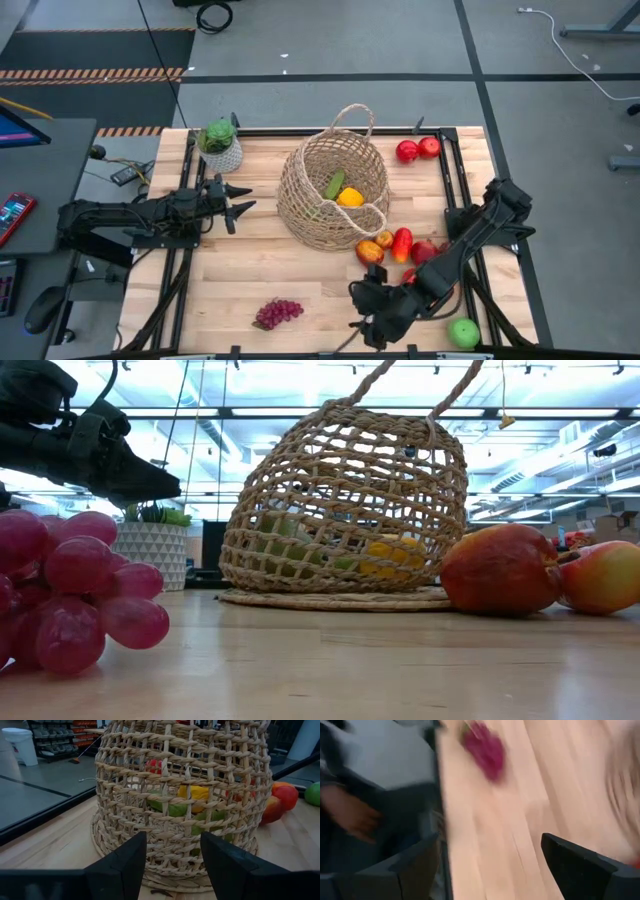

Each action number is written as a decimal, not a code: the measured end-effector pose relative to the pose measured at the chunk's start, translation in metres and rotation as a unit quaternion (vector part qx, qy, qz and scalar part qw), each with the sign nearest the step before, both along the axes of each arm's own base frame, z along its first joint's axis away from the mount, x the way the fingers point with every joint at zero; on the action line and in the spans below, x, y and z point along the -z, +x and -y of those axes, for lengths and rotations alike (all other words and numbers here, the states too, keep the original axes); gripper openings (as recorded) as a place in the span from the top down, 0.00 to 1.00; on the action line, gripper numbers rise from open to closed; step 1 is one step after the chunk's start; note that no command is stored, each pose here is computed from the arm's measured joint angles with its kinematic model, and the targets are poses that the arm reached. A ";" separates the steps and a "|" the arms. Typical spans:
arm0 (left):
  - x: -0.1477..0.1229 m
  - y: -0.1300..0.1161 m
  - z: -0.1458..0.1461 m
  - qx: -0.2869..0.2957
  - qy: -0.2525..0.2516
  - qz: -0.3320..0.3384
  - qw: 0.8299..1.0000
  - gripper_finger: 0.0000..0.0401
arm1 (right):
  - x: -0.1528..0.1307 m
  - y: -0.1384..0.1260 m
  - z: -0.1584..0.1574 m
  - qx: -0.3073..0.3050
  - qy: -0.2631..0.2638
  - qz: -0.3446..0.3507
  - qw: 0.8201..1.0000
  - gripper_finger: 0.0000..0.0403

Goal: Build produce basket
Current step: Put the red malay apple into the brown basket

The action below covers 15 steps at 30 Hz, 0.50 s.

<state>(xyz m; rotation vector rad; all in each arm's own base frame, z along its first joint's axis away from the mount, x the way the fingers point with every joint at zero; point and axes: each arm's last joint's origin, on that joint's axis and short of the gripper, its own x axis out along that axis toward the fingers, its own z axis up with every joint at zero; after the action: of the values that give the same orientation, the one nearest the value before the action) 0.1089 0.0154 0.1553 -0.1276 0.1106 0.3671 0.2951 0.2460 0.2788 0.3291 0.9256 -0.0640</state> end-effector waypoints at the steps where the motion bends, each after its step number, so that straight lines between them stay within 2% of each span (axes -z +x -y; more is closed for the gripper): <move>1: 0.000 0.000 0.000 0.000 0.000 0.000 1.000 0.52 | 0.007 -0.001 0.001 0.022 0.005 -0.029 0.999 0.14; 4: 0.000 0.000 0.000 0.000 0.000 0.000 1.000 0.51 | 0.027 -0.006 0.009 0.109 -0.005 -0.118 0.987 0.14; 8: 0.000 0.000 0.000 0.000 0.000 0.000 1.000 0.51 | 0.046 -0.020 0.024 0.229 -0.086 -0.195 0.950 0.14; 10: 0.000 0.000 0.000 0.000 0.000 0.000 1.000 0.52 | 0.048 -0.026 0.020 0.243 -0.116 -0.170 0.948 0.14; 15: 0.000 0.000 0.000 0.000 0.000 0.000 1.000 0.51 | 0.051 -0.046 0.012 0.268 -0.137 -0.093 0.949 0.14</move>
<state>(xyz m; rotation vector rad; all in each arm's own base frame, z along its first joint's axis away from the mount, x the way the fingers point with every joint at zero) 0.1089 0.0154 0.1552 -0.1274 0.1114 0.3671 0.2494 0.2341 0.2275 0.3102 0.9782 -0.7284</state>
